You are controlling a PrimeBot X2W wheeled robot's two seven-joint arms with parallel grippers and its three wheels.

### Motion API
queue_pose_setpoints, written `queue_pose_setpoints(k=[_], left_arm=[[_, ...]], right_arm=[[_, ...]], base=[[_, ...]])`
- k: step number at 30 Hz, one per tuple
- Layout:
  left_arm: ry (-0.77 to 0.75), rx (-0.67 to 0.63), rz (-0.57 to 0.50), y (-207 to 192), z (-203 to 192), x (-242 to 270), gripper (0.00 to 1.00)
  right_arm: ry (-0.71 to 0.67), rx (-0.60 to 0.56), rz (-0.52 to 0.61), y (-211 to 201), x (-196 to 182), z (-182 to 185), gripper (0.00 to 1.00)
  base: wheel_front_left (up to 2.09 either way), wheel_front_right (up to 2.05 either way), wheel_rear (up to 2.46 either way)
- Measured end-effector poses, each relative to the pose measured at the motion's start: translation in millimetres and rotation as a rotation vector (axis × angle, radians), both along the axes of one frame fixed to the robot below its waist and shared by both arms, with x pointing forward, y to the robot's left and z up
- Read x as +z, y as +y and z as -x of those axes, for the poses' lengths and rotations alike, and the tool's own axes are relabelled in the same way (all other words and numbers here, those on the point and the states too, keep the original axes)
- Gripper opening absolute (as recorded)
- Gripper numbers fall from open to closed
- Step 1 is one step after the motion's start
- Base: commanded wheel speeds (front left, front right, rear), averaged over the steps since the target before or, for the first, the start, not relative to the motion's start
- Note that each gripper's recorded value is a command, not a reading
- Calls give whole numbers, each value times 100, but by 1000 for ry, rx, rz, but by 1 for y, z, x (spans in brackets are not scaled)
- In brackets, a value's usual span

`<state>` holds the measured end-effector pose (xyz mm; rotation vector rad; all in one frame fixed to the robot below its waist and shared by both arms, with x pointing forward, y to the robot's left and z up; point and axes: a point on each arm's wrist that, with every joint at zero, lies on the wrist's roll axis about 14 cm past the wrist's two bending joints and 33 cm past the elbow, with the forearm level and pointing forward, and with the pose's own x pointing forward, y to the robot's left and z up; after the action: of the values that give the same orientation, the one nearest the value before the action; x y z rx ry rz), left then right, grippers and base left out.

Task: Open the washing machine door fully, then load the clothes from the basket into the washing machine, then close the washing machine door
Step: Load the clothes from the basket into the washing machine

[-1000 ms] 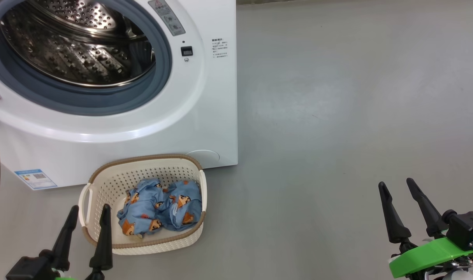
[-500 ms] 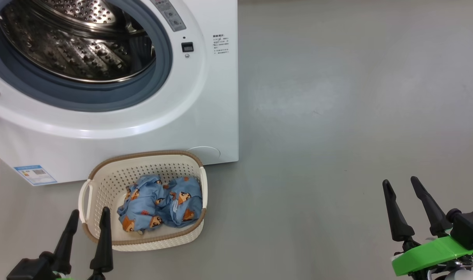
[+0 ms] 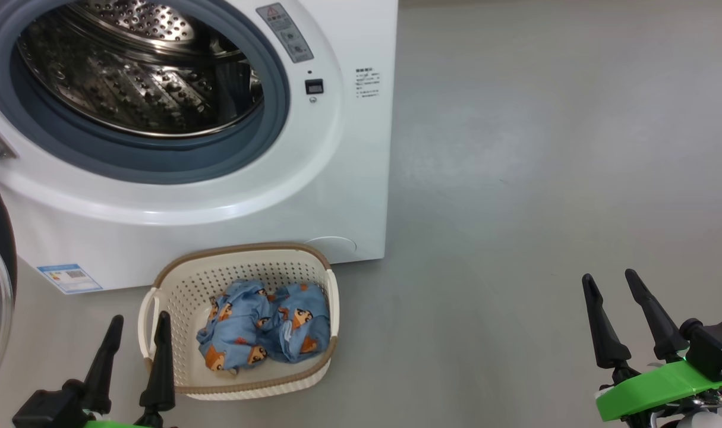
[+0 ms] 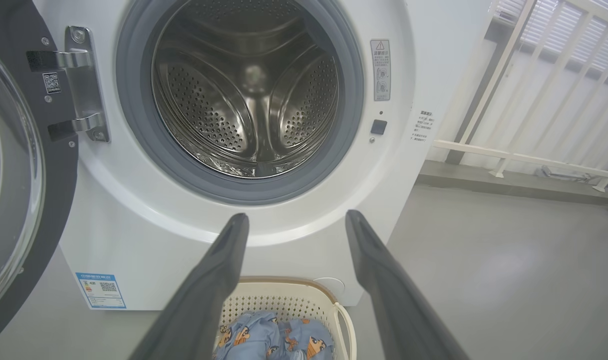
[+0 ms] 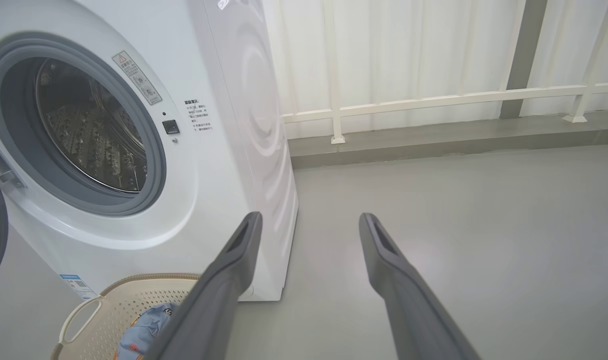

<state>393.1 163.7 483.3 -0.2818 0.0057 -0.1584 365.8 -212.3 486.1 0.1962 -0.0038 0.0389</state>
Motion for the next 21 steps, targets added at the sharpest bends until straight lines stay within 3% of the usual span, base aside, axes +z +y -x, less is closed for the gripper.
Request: queue_pose_setpoints(k=[9,21], left_arm=[[-1,-1,0,0,-1,0,100],[31,-10,-4,-5,0,-11,100]], right_arm=[[4,3,-4,2,-2,-1,100],[11,4,-7,3,-4,-3,100]], base=[[69,-120,51],[11,-11,0]])
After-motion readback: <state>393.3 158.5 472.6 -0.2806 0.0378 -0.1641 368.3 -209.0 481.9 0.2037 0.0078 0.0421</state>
